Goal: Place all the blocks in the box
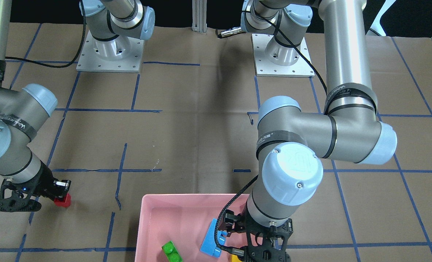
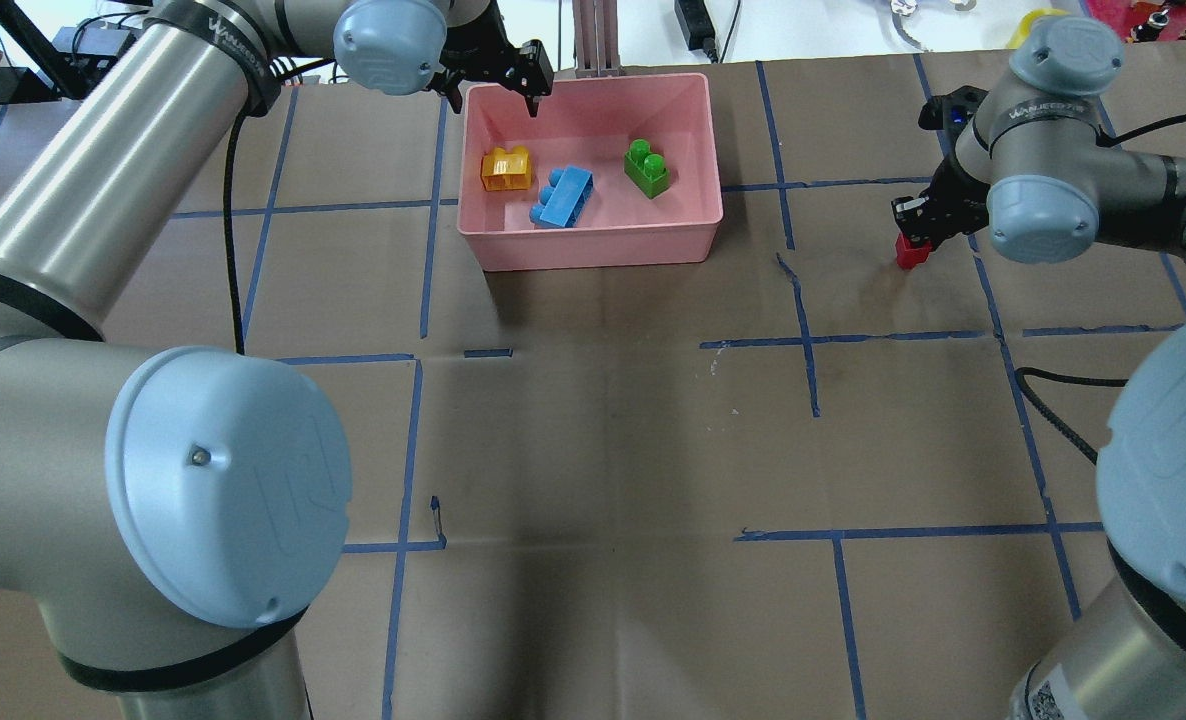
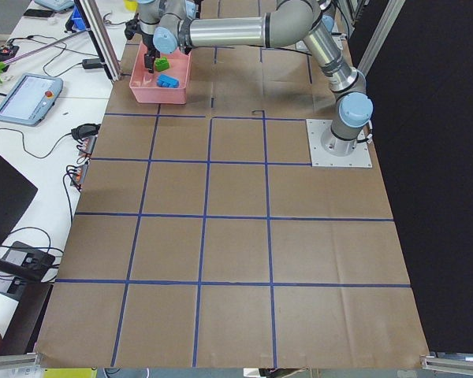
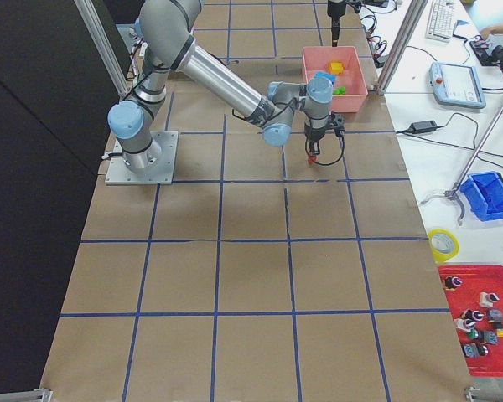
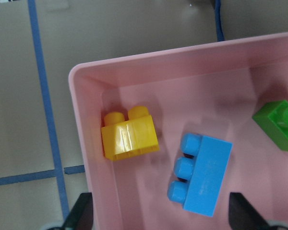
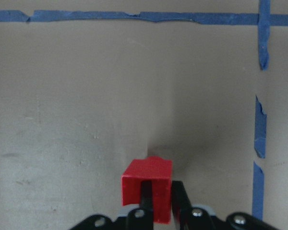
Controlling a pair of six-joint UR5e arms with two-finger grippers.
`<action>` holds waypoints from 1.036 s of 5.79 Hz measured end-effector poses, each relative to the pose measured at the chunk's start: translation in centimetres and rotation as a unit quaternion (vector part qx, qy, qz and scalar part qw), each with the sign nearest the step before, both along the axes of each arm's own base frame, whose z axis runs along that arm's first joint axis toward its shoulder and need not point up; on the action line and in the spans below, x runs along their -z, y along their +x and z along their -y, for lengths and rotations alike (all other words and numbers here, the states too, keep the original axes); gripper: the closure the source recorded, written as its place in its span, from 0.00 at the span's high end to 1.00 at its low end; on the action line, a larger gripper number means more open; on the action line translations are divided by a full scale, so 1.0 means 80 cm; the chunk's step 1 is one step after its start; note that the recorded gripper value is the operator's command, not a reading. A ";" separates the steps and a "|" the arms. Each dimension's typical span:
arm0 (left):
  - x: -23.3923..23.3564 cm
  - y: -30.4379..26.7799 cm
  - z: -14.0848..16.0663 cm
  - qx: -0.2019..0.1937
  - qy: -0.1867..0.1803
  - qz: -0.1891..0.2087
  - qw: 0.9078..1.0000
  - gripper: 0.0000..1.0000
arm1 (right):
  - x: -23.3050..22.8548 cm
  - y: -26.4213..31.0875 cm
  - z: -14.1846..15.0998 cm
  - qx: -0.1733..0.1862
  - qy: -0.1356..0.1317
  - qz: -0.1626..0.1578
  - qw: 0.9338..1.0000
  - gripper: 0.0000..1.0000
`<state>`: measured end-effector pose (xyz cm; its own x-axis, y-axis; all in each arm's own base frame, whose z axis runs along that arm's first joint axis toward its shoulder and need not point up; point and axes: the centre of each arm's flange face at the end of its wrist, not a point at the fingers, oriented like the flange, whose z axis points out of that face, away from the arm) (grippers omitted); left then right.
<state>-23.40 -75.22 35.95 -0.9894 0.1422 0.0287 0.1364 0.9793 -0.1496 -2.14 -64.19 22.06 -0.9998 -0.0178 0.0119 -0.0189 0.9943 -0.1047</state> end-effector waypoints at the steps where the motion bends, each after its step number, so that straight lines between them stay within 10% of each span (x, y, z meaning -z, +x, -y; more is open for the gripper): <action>1: -0.056 0.033 -0.026 -0.006 0.016 0.002 1.000 0.99 | 0.000 0.000 -0.001 0.002 0.004 0.001 1.000 0.04; 6: -0.133 0.093 -0.234 0.025 0.056 0.013 0.998 0.99 | -0.078 0.015 0.002 -0.008 0.011 0.021 1.000 0.00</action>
